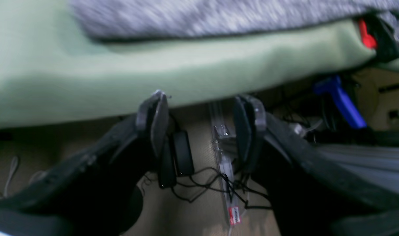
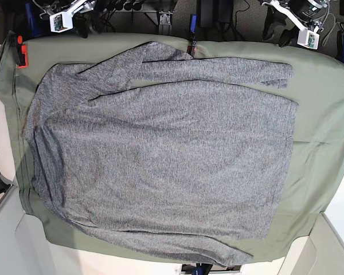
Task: Fold the T-shirt properly
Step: 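Lower both grippers onto the shirt's collar-side edge and grasp it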
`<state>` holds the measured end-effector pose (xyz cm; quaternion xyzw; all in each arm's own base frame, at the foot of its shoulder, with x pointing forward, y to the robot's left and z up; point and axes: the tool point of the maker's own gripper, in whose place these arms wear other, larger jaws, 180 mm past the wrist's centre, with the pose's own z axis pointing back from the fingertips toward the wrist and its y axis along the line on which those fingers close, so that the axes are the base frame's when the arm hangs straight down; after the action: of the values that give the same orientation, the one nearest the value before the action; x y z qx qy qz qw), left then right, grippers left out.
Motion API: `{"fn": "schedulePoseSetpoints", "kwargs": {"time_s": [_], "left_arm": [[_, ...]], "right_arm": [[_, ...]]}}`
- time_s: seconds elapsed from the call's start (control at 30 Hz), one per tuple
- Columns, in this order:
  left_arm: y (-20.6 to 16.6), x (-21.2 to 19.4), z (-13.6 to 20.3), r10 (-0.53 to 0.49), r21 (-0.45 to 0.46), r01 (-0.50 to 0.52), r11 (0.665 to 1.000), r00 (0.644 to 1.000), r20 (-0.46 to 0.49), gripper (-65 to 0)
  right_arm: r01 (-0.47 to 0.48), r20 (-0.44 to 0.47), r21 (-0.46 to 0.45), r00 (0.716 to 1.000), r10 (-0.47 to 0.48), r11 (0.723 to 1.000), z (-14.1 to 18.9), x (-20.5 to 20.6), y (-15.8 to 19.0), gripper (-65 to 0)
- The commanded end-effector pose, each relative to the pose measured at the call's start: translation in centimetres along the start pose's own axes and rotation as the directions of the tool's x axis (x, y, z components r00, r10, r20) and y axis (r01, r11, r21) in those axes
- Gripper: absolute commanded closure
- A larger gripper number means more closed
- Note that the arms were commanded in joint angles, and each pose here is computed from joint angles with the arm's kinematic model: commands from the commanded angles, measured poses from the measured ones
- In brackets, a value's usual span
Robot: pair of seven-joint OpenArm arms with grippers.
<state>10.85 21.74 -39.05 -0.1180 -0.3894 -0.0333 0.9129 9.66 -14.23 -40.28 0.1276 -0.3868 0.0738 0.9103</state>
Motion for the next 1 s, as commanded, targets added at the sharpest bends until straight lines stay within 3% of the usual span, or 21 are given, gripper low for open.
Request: {"fn": "schedulePoseSetpoints", "kwargs": {"time_s": [0.0, 0.2, 0.4, 0.5, 0.6, 0.87, 0.97], "left_arm": [[0.0, 1.2, 0.5, -0.012, -0.014, 0.013, 1.0, 0.999, 0.036, -34.7], [1.2, 2.0, 0.8, -0.071, -0.015, 0.072, 0.997, 0.997, 0.027, -34.7], [1.7, 2.6, 0.9, -0.107, -0.018, 0.107, 0.994, 0.994, 0.027, -35.0], [1.8, 3.0, 0.7, -0.11, -0.017, 0.111, 0.994, 0.993, 0.038, -40.4], [1.8, 3.4, 0.5, -0.114, -0.016, 0.115, 0.993, 0.992, 0.049, -41.3], [2.7, 5.3, -0.1, -0.16, -0.008, 0.161, 0.987, 0.984, 0.075, -41.3], [3.7, 5.9, -0.7, -0.196, 0.012, 0.196, 0.981, 0.978, 0.071, -41.3]], "right_arm": [[0.003, 0.047, -0.005, 0.999, -0.002, 1.0, 0.5, 1.5, -0.3, -22.7], [0.089, 0.146, -0.135, 0.987, -0.069, 0.987, 1.4, 4.9, -5.1, -31.3], [0.137, 0.164, -0.201, 0.981, -0.104, 0.97, 0.8, 6.9, -8.6, -31.3], [0.144, 0.183, -0.205, 0.977, -0.107, 0.968, 0.0, 7.5, -9.2, -31.3], [0.154, 0.201, -0.212, 0.973, -0.111, 0.965, -0.9, 8.1, -10.0, -31.3], [0.161, 0.157, -0.303, 0.981, -0.118, 0.939, -1.2, 6.3, -12.1, -31.3], [0.146, 0.135, -0.314, 0.985, -0.108, 0.938, -1.3, 5.8, -12.2, -38.2]]}}
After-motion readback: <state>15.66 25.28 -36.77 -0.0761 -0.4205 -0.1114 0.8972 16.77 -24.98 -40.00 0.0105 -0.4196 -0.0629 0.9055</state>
